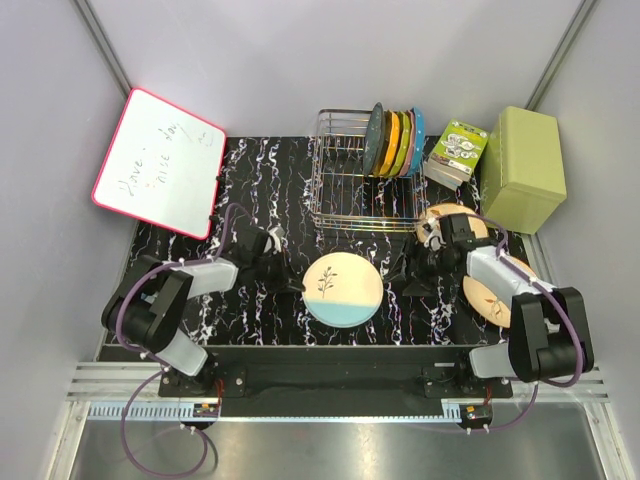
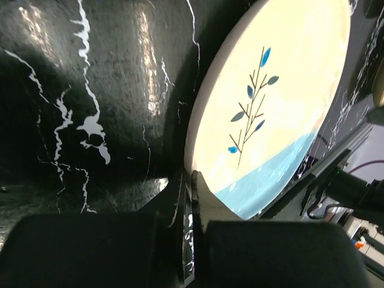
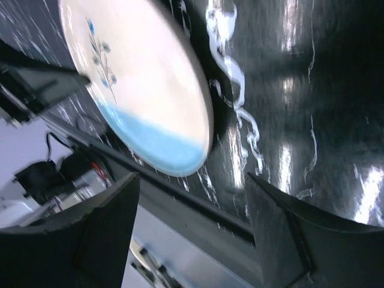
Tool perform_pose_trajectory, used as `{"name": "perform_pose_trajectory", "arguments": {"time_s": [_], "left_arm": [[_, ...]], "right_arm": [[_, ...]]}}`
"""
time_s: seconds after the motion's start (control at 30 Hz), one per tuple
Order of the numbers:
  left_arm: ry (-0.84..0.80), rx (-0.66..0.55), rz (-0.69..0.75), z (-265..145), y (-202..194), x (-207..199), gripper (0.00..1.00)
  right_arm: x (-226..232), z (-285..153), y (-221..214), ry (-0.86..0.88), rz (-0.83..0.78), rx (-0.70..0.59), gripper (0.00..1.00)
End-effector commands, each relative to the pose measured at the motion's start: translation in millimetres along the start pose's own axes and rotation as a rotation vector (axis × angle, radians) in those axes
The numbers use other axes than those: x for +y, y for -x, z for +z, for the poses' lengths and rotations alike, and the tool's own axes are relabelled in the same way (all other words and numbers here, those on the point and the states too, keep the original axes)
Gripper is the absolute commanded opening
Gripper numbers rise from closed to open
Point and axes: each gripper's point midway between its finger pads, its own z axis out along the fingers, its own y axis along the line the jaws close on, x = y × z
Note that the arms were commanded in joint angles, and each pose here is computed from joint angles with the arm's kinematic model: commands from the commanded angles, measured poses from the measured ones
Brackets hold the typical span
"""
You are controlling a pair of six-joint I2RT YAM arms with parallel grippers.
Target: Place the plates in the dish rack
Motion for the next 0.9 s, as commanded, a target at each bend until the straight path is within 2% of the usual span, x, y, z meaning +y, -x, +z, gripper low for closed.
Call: {"name": "perform_pose_trajectory", "arguments": {"time_s": [0.0,0.03,0.23,0.3,0.4,0.5,0.53,0.63,0.73,0.77,0.8,0.83,0.87], "left_arm": [[0.017,0.08,0.058,1,-27,15,0.0],[0.018,0.088,0.058,2,-30,15,0.0],[0.004,0.125,0.062,9,-34,12,0.0],[-0.029,0.132,0.087,15,-31,1,0.0],[-0.058,0.169,0.099,22,-35,-9,0.0],[-0.061,0.165,0.104,23,-34,-13,0.0],[-0.065,0.16,0.105,23,-34,-13,0.0],[-0.081,0.155,0.117,20,-37,-16,0.0],[-0.059,0.138,0.12,16,-37,-12,0.0],[-0.047,0.131,0.123,15,-35,-12,0.01],[-0.039,0.112,0.129,11,-31,-13,0.09],[0.001,0.104,0.129,9,-30,-6,0.32],[0.016,0.084,0.126,5,-24,-2,0.39]], "right_arm": [[14,27,17,0.147,0.082,-0.096,0.75],[18,32,23,0.18,0.098,-0.125,0.75],[-2,67,8,0.141,0.158,-0.028,0.73],[1,77,8,0.132,0.118,-0.027,0.72],[16,91,12,0.175,0.059,-0.046,0.64],[23,90,5,0.177,0.046,-0.031,0.49],[28,84,6,0.18,0.023,-0.048,0.4],[31,70,2,0.181,-0.011,-0.085,0.34],[33,55,6,0.147,-0.042,-0.147,0.16],[27,51,6,0.106,-0.051,-0.162,0.0],[21,47,0,0.067,-0.045,-0.144,0.0],[31,34,4,0.079,-0.086,-0.174,0.0],[33,26,4,0.068,-0.132,-0.186,0.0]]}}
